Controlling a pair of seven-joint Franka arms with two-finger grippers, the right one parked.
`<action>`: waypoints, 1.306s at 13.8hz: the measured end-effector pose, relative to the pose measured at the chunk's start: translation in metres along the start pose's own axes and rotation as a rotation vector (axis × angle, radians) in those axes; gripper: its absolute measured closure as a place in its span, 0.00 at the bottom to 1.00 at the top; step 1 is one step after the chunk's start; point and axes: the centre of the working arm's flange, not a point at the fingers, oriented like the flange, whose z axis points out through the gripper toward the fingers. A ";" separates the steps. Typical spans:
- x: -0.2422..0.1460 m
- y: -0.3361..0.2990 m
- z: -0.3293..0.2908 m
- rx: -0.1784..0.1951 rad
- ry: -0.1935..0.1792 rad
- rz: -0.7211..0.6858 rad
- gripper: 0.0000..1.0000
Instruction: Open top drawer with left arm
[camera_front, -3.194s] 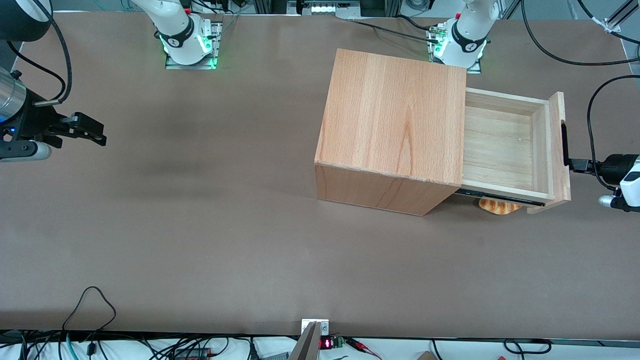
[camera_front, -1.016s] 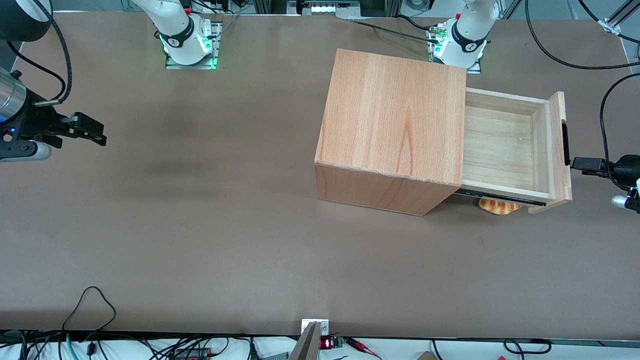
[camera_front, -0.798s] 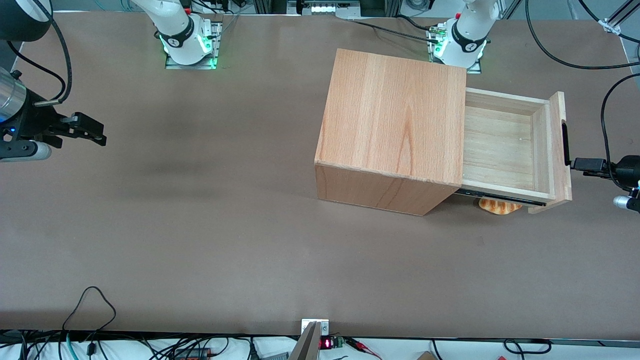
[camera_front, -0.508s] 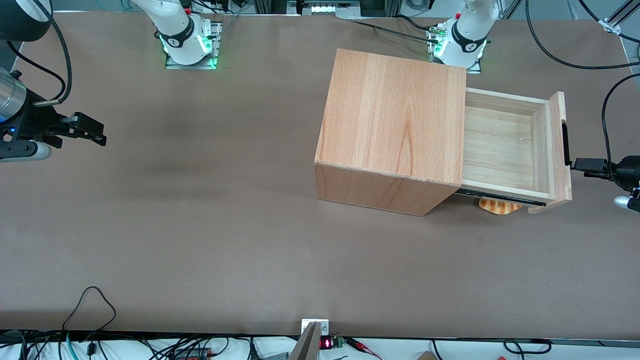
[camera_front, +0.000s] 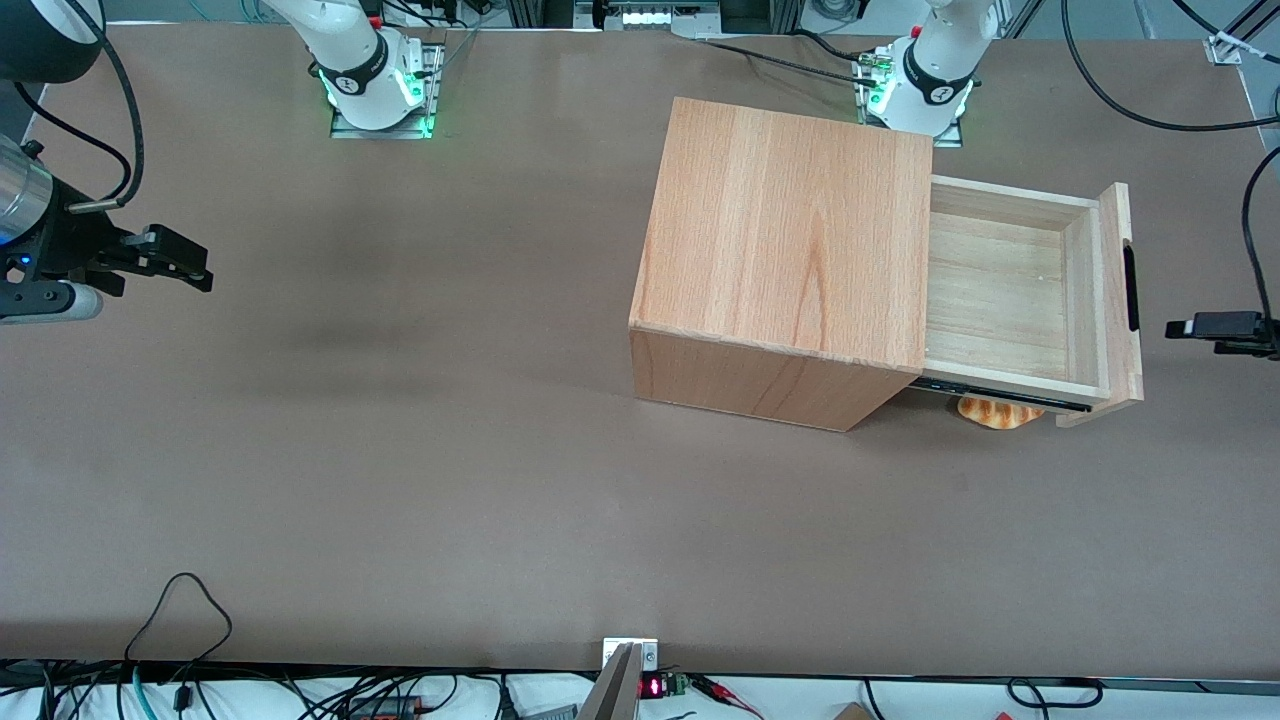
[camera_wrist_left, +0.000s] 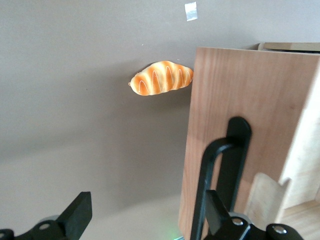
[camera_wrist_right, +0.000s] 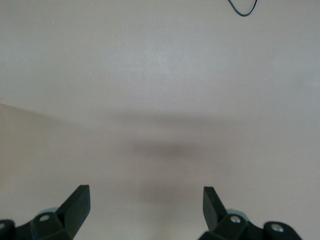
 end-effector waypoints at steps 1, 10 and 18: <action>-0.004 0.006 -0.010 0.009 0.002 0.006 0.00; -0.024 0.115 -0.084 0.089 0.022 -0.007 0.00; -0.025 0.240 -0.093 0.143 0.017 -0.181 0.00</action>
